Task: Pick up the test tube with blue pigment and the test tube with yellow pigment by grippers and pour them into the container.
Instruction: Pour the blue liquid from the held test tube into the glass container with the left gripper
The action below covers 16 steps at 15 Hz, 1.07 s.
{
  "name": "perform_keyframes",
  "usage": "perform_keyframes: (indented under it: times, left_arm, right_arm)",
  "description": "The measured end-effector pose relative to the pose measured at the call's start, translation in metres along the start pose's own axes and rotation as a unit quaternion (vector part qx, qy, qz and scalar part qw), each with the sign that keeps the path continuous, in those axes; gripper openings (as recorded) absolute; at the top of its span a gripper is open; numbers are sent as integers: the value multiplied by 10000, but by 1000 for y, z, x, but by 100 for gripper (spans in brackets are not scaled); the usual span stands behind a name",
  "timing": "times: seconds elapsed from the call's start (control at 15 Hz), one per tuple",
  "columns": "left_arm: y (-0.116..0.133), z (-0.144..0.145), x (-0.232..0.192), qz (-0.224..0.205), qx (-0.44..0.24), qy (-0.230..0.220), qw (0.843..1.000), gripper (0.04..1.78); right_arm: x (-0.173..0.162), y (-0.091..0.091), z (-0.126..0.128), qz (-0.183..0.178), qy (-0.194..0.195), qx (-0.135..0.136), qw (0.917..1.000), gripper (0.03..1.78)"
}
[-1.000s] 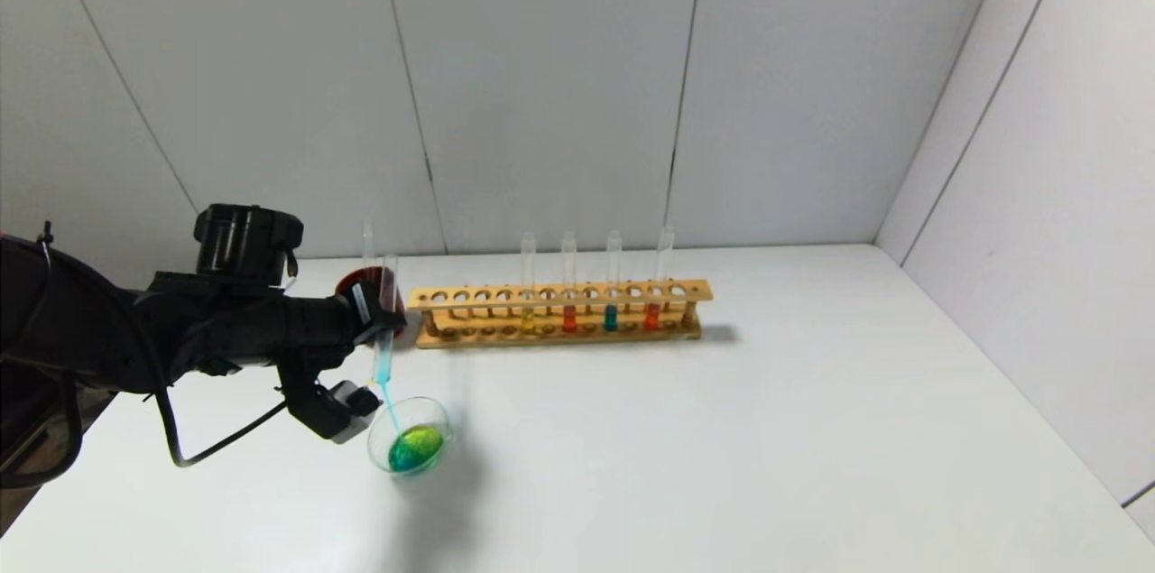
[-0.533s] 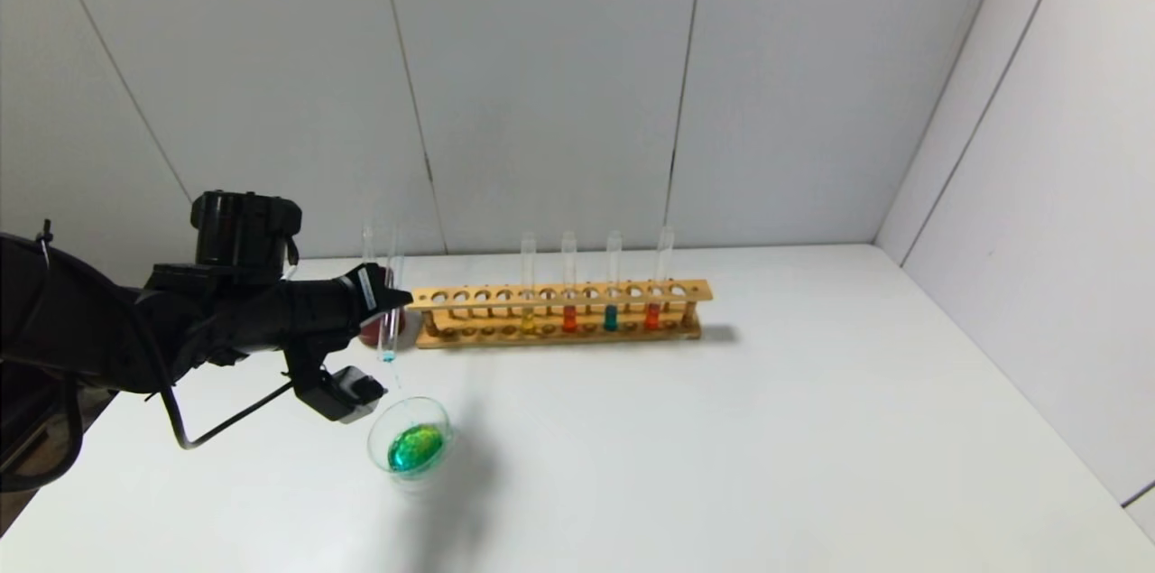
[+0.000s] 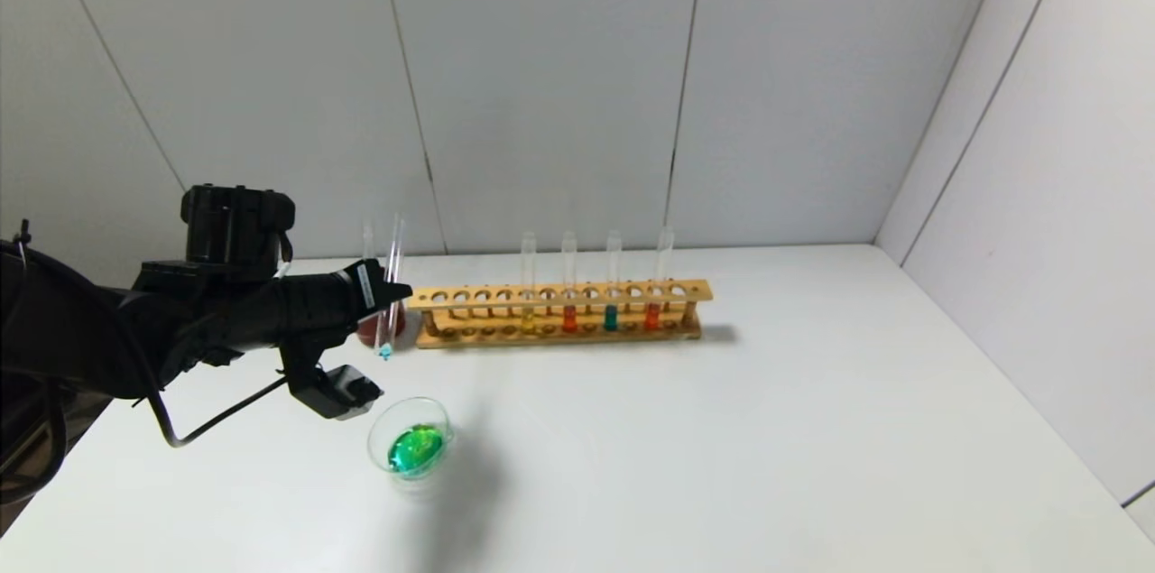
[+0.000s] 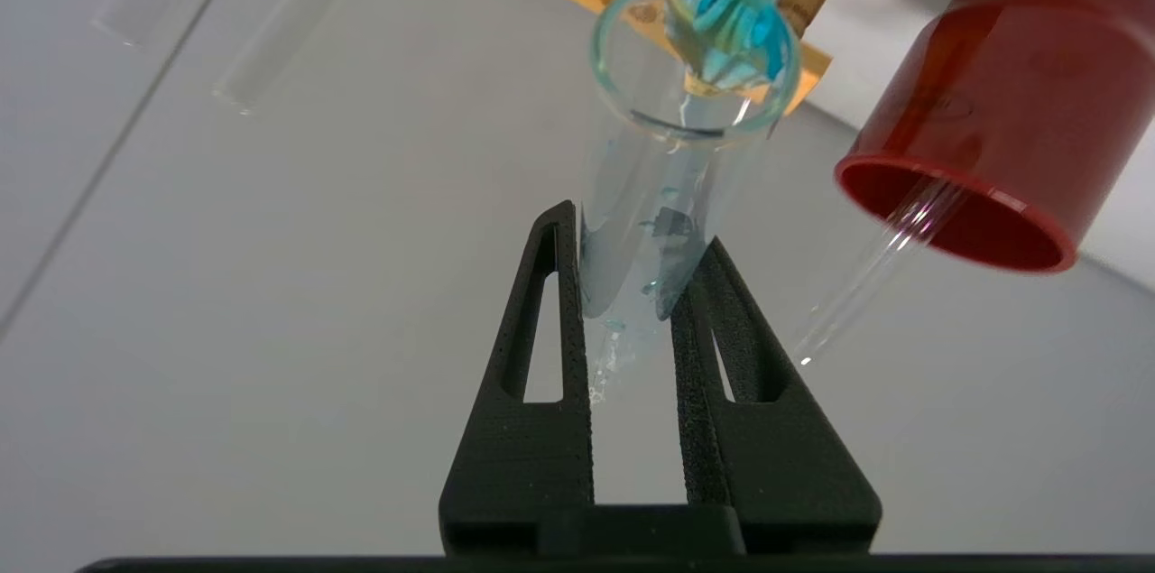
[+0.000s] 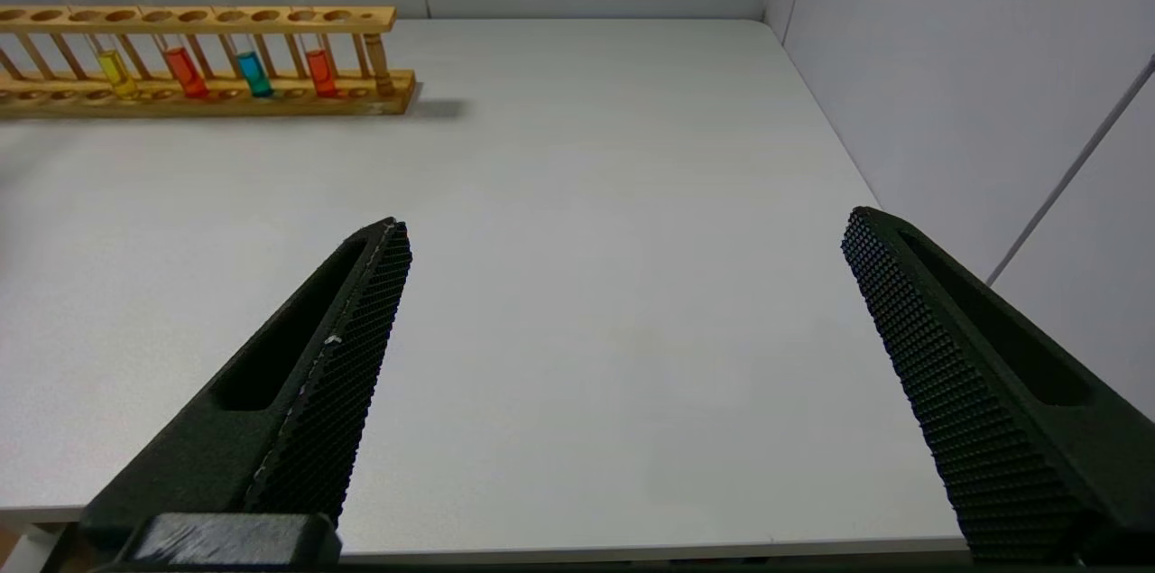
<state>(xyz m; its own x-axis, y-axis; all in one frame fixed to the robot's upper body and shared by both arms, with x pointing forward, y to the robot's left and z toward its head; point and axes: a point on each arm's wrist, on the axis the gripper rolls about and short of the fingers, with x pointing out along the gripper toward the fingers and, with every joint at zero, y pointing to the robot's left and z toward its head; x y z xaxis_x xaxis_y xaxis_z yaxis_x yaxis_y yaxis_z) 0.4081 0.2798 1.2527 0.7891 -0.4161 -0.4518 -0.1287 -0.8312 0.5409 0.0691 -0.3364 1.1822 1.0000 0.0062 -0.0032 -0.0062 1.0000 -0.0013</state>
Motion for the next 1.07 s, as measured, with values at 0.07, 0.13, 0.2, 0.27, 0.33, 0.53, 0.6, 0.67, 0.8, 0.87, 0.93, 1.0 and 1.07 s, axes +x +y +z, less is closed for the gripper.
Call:
perform_keyframes:
  times: [0.07,0.13,0.2,0.27,0.33,0.53,0.6,0.67,0.8,0.87,0.93,1.0,1.07]
  left_arm:
    - [3,0,-3,19,50,33,10000,31]
    - [4,0,-5,-10,70,67,10000,31]
    - [5,0,-7,-46,87,109,9999,31]
    - [8,1,-10,-69,171,161,9997,31]
    - [12,1,-12,-89,291,198,9993,31]
    - [18,2,-16,-24,415,245,9988,31]
    - [20,1,-17,-5,454,266,9986,31]
    - [21,1,-18,11,506,281,9983,31]
    - [22,0,-19,7,523,315,9981,31]
    - [21,0,-19,-5,511,314,9982,31]
    - [21,1,-20,-10,495,305,9983,31]
    - [21,1,-20,-3,503,316,9982,31]
    - [22,0,-20,-2,513,321,9982,31]
  right_arm:
    - [0,0,0,-1,-2,0,10000,175]
    - [0,0,0,-3,0,0,10000,175]
    - [0,0,0,-3,0,0,10000,175]
    - [0,0,0,-1,0,0,10000,175]
    - [0,0,0,-1,-2,0,10000,175]
    - [0,0,0,0,0,0,10000,175]
    - [0,0,0,0,-2,0,10000,175]
    - [0,0,0,2,0,0,10000,175]
    - [0,0,0,0,0,0,10000,175]
    - [0,0,0,0,0,0,10000,175]
    - [0,0,0,2,0,0,10000,175]
    - [0,0,0,2,0,0,10000,175]
    - [0,0,0,0,-2,0,10000,175]
